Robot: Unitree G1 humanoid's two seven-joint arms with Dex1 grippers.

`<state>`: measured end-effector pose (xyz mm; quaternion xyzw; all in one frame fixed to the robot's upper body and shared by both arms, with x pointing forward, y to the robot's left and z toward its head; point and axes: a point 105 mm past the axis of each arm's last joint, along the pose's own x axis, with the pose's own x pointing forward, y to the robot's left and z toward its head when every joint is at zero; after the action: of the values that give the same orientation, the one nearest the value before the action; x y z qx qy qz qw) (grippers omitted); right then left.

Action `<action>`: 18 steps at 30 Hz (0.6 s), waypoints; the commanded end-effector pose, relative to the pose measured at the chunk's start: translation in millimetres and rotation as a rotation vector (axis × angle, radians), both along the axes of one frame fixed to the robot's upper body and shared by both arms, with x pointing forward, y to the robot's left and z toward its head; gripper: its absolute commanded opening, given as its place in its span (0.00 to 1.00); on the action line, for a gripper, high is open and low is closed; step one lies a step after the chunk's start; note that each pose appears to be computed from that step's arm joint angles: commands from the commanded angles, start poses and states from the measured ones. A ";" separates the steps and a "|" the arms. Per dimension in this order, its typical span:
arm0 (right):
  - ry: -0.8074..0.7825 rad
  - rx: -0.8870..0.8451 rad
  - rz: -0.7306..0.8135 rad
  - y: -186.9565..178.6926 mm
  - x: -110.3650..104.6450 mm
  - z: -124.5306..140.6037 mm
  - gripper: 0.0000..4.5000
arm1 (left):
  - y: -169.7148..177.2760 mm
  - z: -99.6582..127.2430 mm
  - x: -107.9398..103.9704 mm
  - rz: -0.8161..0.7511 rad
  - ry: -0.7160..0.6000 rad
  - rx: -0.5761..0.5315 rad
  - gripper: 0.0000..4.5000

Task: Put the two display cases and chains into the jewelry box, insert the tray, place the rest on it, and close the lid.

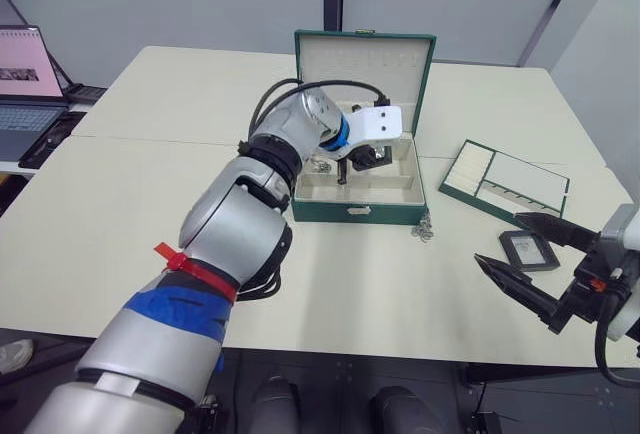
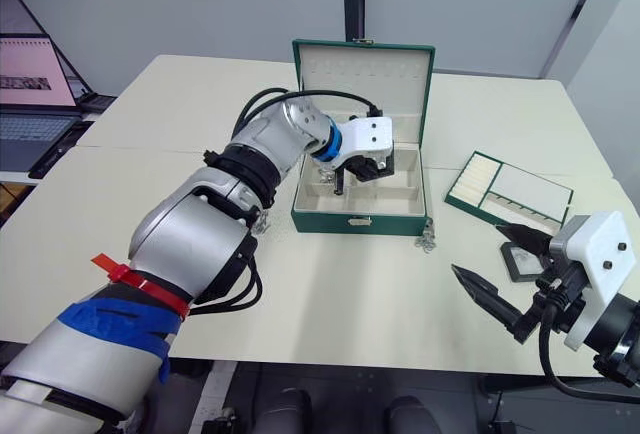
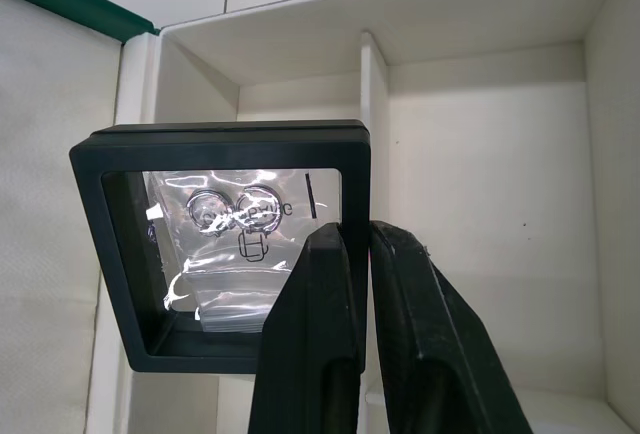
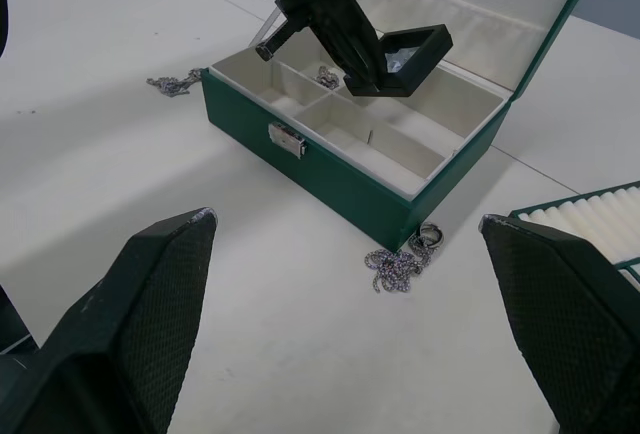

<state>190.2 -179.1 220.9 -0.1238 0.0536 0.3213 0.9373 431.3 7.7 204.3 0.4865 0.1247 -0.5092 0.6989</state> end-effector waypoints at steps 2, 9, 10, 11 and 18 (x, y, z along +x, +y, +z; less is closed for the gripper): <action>-0.046 -0.011 0.002 1.7 -3.1 9.4 1.00 | -6.6 9.2 3.7 -0.001 -0.074 -0.036 0.01; -0.040 -0.007 0.002 2.8 -1.6 8.6 1.00 | -6.0 0.1 2.9 0.003 -0.053 -0.030 0.01; -0.040 -0.007 0.002 2.9 -1.4 8.7 1.00 | -5.7 -0.3 3.0 0.004 -0.052 -0.029 0.01; -0.040 -0.007 0.003 3.0 -1.4 8.7 1.00 | -5.1 -1.1 3.2 0.006 -0.051 -0.025 0.01; -0.043 -0.006 -0.001 3.4 -1.3 9.3 1.00 | -5.4 -5.2 3.9 0.016 -0.053 -0.031 0.01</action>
<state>190.7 -179.7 222.5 -0.1209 0.0538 0.3134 0.9404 435.5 9.4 191.9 0.4915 0.1198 -0.4920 0.7085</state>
